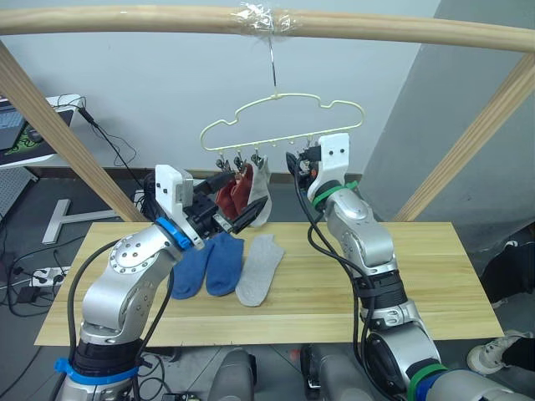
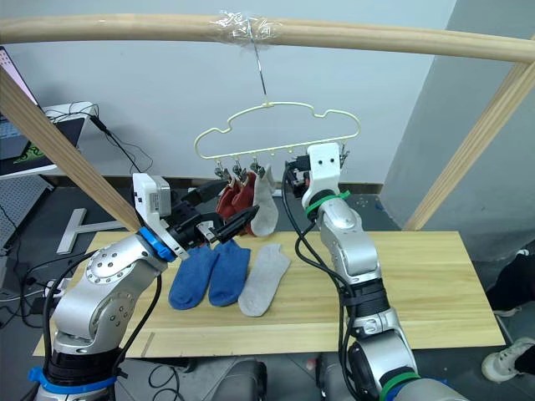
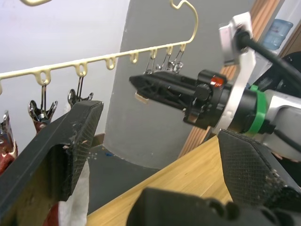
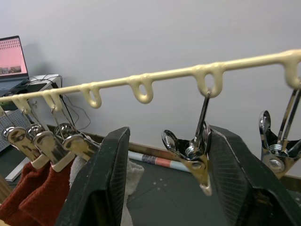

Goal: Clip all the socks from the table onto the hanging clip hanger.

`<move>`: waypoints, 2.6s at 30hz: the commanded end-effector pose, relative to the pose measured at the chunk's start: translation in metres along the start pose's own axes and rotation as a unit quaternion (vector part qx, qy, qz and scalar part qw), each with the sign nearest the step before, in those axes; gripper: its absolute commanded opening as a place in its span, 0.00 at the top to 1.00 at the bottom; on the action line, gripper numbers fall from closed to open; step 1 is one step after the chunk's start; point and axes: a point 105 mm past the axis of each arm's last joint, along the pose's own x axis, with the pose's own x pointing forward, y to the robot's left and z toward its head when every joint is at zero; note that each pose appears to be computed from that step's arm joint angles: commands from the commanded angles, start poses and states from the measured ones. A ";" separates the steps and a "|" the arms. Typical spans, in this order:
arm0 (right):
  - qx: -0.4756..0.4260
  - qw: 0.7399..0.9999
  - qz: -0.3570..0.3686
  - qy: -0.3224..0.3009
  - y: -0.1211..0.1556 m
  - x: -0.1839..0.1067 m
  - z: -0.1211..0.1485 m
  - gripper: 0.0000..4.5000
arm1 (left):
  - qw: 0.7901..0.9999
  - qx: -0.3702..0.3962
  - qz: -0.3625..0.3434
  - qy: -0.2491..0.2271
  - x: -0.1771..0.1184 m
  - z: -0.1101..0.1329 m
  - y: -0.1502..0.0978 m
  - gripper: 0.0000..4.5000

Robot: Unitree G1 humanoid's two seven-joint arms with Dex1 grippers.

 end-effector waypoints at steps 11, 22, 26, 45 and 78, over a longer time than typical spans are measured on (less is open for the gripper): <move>0.002 0.999 0.005 -0.041 0.000 0.008 0.023 0.43 | 0.999 0.022 -0.009 -0.042 0.004 0.025 -0.007 0.00; 0.001 0.999 0.002 -0.046 -0.002 0.008 0.025 0.43 | 0.998 0.026 -0.011 -0.052 0.005 0.029 -0.007 0.00; 0.001 0.999 0.002 -0.044 -0.001 0.009 0.024 0.43 | 0.998 0.026 -0.011 -0.052 0.005 0.029 -0.008 0.00; 0.001 0.999 0.006 -0.050 0.001 0.012 0.027 0.43 | 0.998 0.028 -0.007 -0.060 0.006 0.032 -0.007 0.00; -0.001 0.999 0.008 -0.047 -0.010 0.009 0.025 1.00 | 1.000 0.000 0.010 0.000 0.003 -0.003 -0.010 0.00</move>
